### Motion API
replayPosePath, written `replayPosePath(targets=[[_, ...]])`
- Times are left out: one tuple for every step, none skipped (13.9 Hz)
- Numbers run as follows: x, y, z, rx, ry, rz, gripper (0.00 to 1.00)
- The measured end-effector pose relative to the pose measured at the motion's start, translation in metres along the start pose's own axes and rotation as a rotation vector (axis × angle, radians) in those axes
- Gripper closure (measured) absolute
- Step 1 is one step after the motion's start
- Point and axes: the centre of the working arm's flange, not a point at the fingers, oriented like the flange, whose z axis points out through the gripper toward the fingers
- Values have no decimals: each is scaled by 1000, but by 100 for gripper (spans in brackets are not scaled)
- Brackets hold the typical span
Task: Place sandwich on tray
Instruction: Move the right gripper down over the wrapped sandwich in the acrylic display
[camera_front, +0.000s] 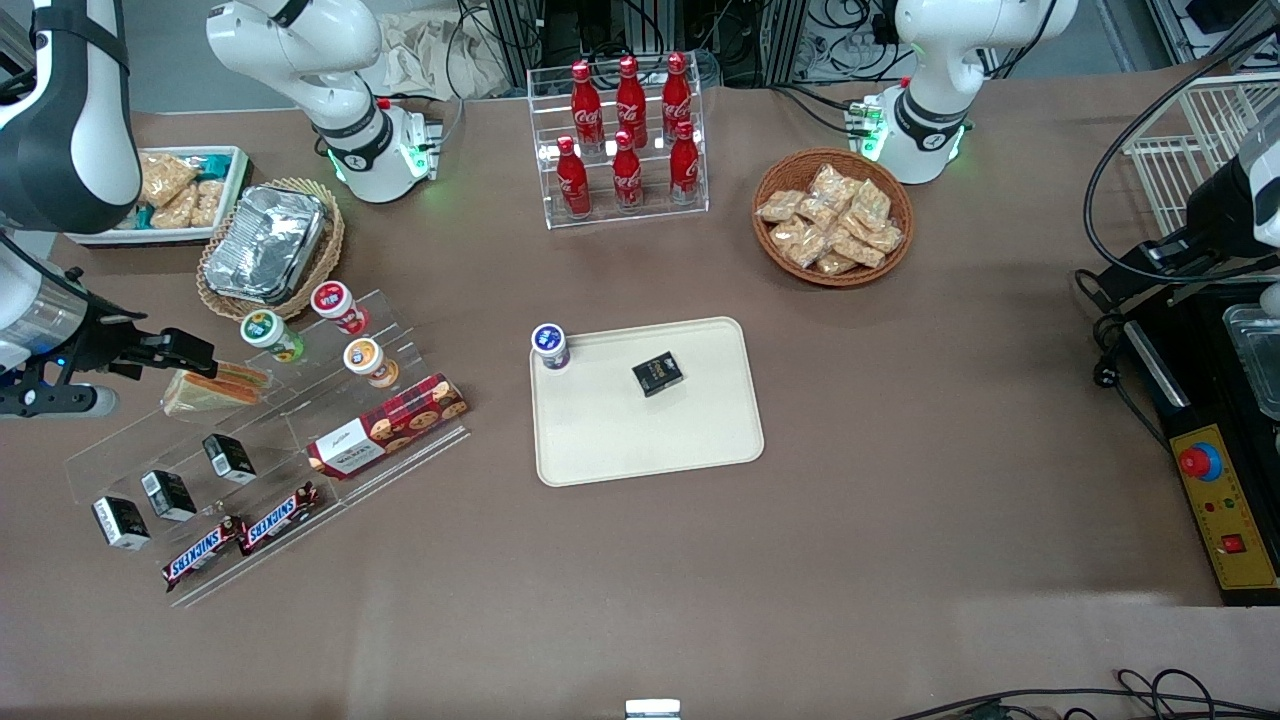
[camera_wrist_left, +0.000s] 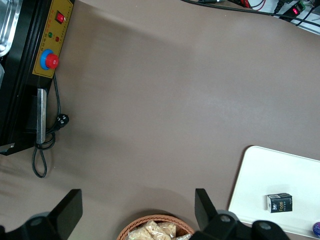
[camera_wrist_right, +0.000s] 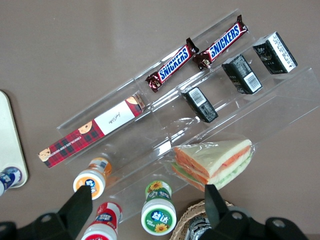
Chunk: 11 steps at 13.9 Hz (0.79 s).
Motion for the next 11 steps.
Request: replayPosePath(targets=[[0,0,1,-2,-4,0,0],[0,1,1,-3,-6,1,0],[0,2,2,-4,-9,3,0],[-1,4,2,-5,-11,7,0],[-1,7,2,-5,-13,12,0],[-1,10,2,-5,-14,17,0],[-2,13,2,-5,-13,23,0],[-2,16,1,-4,-13,31,0],[-4,18,0,-4,-15,52,0],[-6,18,-2,-4,-19,92,0],[-8,18,-5,-4,-20,144,0]])
